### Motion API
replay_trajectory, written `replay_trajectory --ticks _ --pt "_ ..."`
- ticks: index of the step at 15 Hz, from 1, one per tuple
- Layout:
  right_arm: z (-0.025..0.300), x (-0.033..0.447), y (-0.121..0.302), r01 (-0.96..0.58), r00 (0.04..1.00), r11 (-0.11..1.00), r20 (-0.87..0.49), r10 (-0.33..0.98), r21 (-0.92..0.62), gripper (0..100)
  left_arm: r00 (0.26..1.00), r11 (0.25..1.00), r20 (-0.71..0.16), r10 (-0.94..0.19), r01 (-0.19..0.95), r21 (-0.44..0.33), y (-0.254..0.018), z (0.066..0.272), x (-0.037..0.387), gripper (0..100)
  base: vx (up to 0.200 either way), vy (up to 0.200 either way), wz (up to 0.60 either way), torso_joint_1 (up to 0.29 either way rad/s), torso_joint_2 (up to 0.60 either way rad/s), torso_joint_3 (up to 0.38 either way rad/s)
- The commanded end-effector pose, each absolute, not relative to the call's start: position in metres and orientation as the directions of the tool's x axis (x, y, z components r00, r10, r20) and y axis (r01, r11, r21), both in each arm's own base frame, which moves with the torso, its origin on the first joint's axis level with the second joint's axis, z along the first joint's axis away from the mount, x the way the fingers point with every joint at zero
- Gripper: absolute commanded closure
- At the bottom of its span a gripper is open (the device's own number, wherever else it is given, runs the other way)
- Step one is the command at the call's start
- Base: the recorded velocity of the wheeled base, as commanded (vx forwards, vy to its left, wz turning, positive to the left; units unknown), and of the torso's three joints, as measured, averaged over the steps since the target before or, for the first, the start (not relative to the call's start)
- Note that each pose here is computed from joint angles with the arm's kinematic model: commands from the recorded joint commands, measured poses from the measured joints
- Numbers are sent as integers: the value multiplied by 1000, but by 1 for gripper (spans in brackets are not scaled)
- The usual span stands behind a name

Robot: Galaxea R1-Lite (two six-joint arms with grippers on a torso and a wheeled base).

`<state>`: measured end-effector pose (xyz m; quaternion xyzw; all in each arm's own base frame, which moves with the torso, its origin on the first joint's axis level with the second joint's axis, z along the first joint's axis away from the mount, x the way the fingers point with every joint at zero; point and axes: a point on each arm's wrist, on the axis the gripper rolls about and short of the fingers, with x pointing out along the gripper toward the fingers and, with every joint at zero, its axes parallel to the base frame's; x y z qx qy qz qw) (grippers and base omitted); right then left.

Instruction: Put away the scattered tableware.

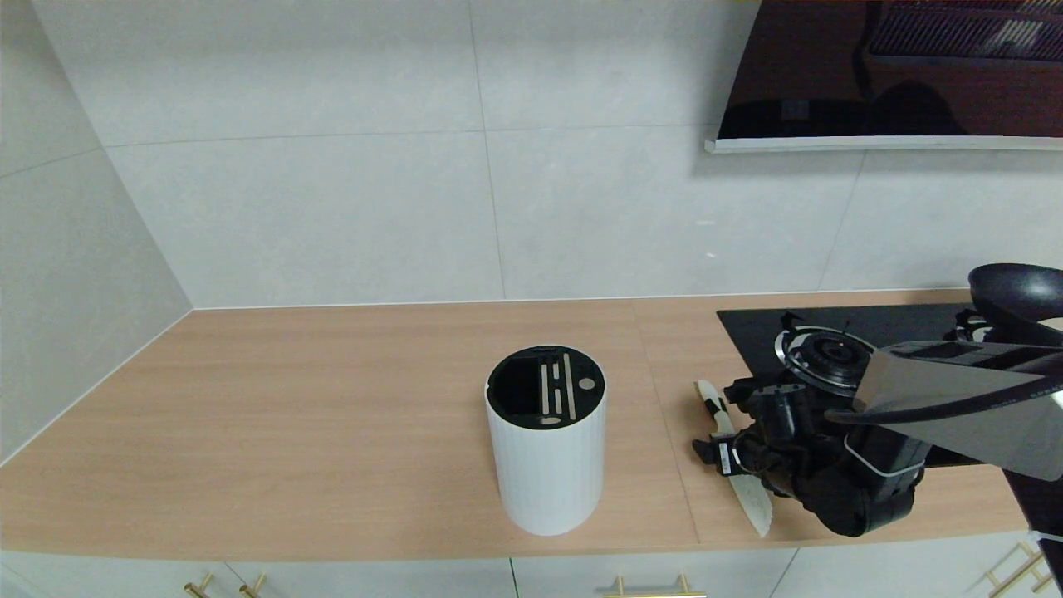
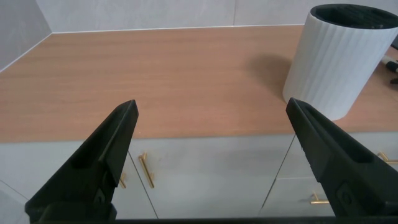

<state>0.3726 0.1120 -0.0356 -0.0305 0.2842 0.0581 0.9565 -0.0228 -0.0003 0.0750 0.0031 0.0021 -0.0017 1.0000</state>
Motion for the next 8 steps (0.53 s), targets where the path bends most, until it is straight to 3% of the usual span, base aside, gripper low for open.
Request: replay_trajectory --ticks 1,8 --pt "-38 373 111 -127 829 992 -551 91 -27 100 1000 1000 -5 -3 3 6 0 75 -23 0 0 0 0 0 0 0" --pt "-38 373 110 -122 830 992 -551 87 -27 100 1000 1000 -5 -3 3 6 0 75 -23 0 0 0 0 0 0 0"
